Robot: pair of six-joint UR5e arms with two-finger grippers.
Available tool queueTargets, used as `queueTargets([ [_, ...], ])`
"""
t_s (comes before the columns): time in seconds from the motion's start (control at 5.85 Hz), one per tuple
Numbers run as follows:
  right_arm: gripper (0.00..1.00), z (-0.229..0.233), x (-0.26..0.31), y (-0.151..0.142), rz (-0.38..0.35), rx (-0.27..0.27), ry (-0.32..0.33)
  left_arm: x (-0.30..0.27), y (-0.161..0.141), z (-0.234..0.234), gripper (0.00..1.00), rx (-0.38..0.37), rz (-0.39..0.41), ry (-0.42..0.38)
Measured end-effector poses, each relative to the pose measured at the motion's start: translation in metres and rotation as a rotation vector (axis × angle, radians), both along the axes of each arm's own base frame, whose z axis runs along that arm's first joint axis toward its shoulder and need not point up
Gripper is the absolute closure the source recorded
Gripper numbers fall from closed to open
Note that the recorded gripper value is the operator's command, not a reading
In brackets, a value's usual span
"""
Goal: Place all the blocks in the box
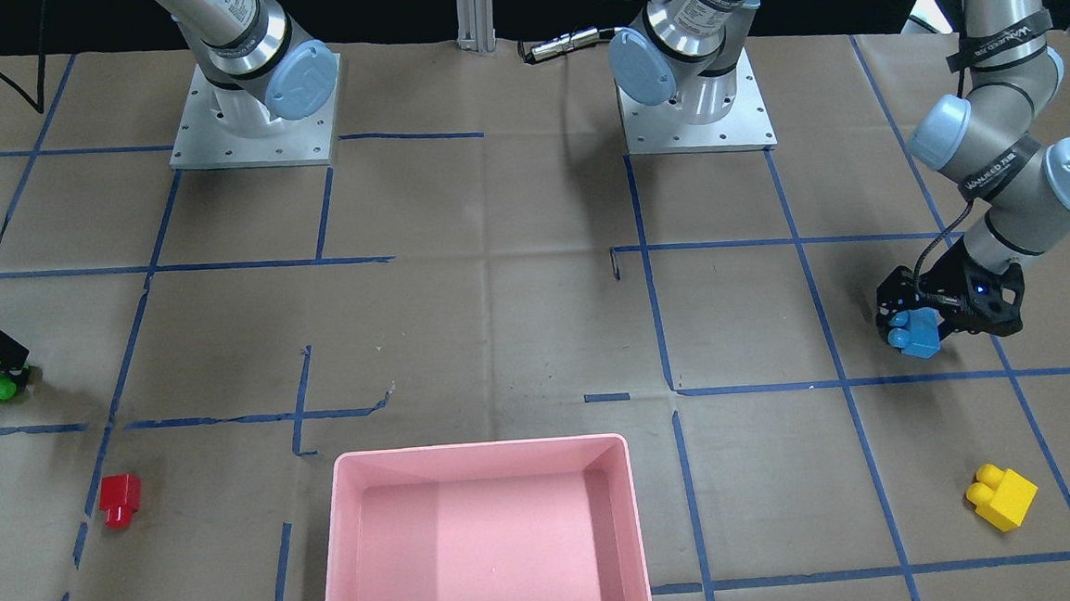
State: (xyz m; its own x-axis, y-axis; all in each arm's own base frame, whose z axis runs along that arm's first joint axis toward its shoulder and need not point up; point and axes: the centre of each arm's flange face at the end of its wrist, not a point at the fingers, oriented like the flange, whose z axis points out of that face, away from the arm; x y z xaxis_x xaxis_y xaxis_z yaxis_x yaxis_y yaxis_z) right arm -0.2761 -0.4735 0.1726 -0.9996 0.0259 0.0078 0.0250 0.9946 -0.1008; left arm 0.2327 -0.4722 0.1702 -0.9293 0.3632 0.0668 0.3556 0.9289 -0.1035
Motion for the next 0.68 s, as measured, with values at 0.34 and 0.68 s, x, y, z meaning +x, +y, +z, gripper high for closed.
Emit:
queueTargets([
  [0.34,0.91,0.000,0.002,0.002,0.006,0.015,0.006,0.004,0.001,0.006,0.86,0.012,-0.014,-0.035],
  [0.68,0.93,0.019,0.000,-0.002,0.008,0.010,0.016,0.009,-0.002,0.023,0.95,0.003,-0.014,-0.074],
])
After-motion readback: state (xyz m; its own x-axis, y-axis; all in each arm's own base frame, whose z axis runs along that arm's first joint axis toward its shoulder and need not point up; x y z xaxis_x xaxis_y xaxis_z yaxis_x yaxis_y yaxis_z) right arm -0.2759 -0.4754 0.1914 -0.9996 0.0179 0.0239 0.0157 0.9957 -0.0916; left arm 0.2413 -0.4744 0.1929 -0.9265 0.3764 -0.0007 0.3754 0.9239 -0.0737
